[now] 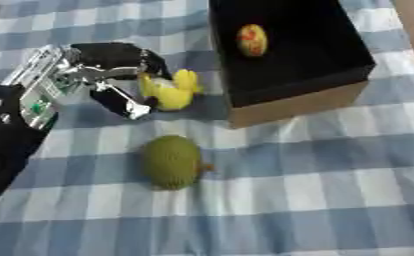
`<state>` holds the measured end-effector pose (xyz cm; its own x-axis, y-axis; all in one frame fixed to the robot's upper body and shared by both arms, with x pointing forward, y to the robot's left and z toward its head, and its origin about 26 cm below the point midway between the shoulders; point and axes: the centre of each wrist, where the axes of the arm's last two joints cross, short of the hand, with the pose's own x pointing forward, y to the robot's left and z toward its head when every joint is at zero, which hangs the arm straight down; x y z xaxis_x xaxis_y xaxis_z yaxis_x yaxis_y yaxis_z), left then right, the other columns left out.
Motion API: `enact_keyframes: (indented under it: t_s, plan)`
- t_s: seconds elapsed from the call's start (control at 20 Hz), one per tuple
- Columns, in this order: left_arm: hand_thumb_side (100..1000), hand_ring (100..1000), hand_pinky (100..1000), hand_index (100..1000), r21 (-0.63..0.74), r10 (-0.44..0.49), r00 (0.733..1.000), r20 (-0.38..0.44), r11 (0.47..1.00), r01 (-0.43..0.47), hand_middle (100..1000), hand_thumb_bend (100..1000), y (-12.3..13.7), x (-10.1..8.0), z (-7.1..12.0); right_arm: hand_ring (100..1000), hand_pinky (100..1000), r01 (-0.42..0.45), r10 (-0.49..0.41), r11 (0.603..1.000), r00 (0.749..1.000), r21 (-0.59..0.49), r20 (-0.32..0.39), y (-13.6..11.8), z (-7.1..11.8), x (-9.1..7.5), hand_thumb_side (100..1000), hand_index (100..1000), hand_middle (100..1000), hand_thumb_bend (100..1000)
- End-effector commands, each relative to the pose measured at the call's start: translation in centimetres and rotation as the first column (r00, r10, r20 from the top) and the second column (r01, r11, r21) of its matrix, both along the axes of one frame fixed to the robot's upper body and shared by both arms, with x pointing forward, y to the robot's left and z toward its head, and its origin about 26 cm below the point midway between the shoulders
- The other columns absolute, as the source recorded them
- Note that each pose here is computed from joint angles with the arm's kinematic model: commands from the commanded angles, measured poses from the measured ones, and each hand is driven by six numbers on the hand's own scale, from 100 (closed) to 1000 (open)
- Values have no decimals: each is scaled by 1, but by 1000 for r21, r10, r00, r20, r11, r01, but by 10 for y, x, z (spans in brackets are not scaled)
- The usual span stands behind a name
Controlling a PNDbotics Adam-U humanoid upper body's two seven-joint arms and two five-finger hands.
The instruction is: Pick up objects on the table and place them in the box.
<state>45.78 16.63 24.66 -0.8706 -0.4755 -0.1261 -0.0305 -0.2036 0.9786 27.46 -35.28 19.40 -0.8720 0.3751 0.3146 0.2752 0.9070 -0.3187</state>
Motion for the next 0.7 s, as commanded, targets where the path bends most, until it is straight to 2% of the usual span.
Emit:
enact_keyframes:
  t_s: [0.05,0.45,0.7]
  plan:
    - [247,671,585,694,-59,6,997,78,998,-1,564,100,11,-3,23,1000,961,1,-1,1000,1000,-16,12,-2,5,-2,470,993,400,100]
    - [245,630,547,632,-90,-8,993,117,996,18,509,100,12,-5,28,1000,961,3,-2,1000,1000,-16,11,-2,6,-2,470,994,400,100]
    - [247,630,548,632,-123,-42,983,178,990,64,507,100,15,-14,48,1000,961,6,-6,1000,1000,-17,11,-3,6,-2,470,993,400,100]
